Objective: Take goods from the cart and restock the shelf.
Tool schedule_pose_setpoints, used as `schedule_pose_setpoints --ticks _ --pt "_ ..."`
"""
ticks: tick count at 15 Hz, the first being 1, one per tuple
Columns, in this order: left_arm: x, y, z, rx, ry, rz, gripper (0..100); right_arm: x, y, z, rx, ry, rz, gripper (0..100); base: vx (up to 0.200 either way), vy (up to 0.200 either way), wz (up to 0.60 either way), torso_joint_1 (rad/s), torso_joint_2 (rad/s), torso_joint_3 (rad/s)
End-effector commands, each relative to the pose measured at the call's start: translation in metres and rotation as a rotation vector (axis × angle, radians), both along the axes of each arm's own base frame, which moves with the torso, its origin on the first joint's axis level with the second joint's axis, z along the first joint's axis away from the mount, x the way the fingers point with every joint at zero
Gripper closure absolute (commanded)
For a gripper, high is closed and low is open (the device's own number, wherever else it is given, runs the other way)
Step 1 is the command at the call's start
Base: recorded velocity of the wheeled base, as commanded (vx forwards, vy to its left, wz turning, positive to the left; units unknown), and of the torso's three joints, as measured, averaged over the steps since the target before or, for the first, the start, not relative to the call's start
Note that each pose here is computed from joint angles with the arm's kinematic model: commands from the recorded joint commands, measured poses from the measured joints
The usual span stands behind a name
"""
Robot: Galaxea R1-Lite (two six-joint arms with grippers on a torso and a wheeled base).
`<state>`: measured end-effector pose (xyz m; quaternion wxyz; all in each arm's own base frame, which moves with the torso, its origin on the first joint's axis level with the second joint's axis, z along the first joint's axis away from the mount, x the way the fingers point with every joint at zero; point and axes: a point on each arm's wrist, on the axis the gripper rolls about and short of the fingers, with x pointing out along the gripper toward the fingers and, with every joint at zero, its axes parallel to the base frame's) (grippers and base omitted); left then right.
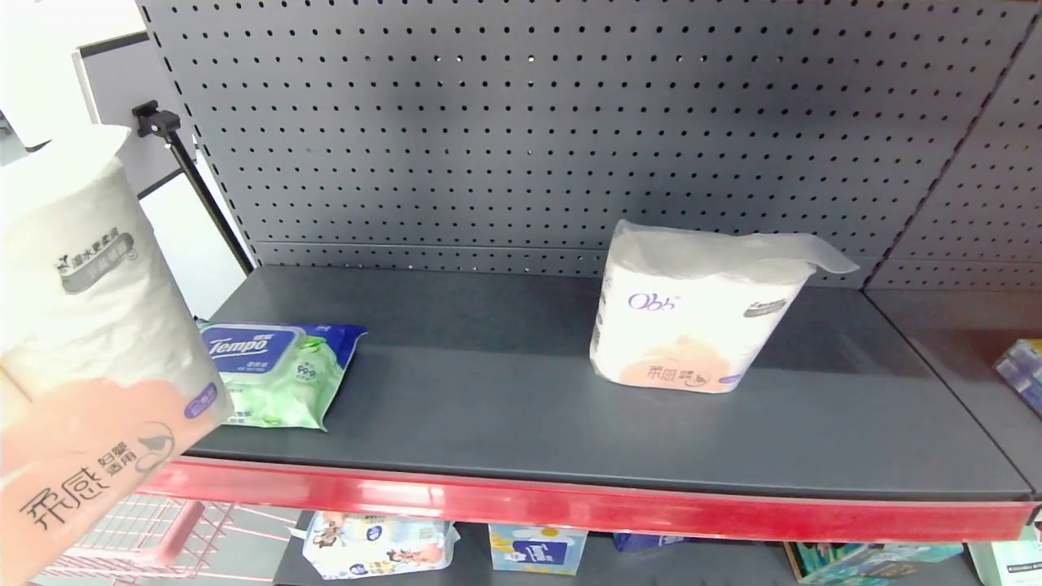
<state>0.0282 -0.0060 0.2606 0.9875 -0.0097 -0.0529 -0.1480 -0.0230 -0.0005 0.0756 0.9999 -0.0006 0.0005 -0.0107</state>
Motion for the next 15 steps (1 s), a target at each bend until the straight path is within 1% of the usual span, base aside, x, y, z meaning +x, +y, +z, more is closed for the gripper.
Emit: schedule_pose_setpoints --ticks 1,6,8,9,10,11,12,13,14,15 --pt "0.000 0.000 0.000 0.000 0.002 0.001 100 0.000 0.000 0.000 0.000 0.000 0.000 0 0.000 -0.200 0.00 0.007 0.00 -0.002" --pt "0.000 0.000 -0.001 0.001 0.005 -0.001 100 0.000 0.000 0.000 -0.003 0.002 0.003 0 0.000 -0.200 0.00 0.003 0.00 0.001" --pt "0.001 0.000 -0.002 0.024 0.002 -0.001 100 0.001 0.000 0.001 -0.006 0.016 -0.001 0 0.000 0.000 0.00 0.000 0.00 0.000" --pt "0.001 0.000 -0.002 0.028 0.002 -0.001 100 0.001 0.000 0.001 -0.003 0.019 -0.005 0 0.000 0.000 0.00 0.000 0.00 0.000" --pt "0.001 0.000 -0.002 0.032 0.001 -0.005 100 0.000 0.000 0.014 -0.003 -0.009 0.020 0 0.000 0.000 0.00 0.000 0.00 0.000" --pt "0.004 0.000 -0.001 0.038 0.005 -0.021 100 0.026 0.001 0.105 0.107 0.036 0.042 0 0.000 0.000 0.00 0.000 0.00 0.000" --pt "0.007 0.000 -0.002 0.043 0.017 -0.023 100 0.044 0.001 0.138 0.193 0.043 0.055 0 0.000 0.000 0.00 0.000 0.00 0.000" --pt "0.012 0.000 -0.001 0.046 0.030 -0.021 100 0.077 0.005 0.179 0.178 0.065 0.128 0 0.000 0.000 0.00 0.000 0.00 0.000" --pt "0.015 0.000 -0.001 0.045 0.040 -0.024 100 0.100 0.010 0.190 0.111 0.103 0.203 0 0.000 0.000 0.00 0.000 0.00 0.000" --pt "0.015 0.000 0.000 0.045 0.039 -0.026 100 0.121 0.015 0.196 0.043 0.116 0.273 0 0.000 0.000 0.00 0.000 0.00 0.000"
